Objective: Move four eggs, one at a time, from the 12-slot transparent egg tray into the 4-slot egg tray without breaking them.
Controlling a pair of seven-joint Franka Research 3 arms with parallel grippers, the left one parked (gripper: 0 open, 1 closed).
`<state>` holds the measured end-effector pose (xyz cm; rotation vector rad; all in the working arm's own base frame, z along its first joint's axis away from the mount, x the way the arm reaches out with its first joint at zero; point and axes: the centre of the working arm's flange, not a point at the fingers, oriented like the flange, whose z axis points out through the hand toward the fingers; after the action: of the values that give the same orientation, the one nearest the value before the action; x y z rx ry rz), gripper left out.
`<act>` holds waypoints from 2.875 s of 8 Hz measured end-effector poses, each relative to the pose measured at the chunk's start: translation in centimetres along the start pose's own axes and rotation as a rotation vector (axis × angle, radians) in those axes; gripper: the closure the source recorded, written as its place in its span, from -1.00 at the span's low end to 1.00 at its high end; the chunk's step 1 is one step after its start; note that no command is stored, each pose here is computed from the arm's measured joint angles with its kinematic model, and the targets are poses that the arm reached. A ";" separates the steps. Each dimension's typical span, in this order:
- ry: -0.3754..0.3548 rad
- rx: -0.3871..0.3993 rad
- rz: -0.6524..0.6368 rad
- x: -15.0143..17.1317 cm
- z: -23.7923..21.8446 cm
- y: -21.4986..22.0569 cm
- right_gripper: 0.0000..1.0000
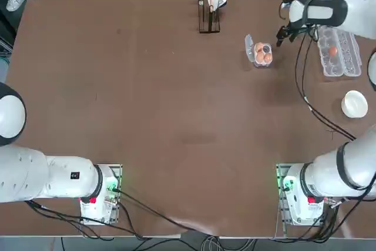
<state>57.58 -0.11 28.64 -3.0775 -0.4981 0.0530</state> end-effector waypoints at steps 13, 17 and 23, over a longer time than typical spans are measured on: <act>0.040 -0.062 -0.933 -11.2 0.3 21.5 -1.00; 0.046 -0.090 -1.099 -9.8 1.9 26.2 -1.00; 0.041 -0.061 -1.138 -9.8 4.3 27.4 -1.00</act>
<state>56.77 -29.17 23.88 -2.3514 -2.1023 -0.0494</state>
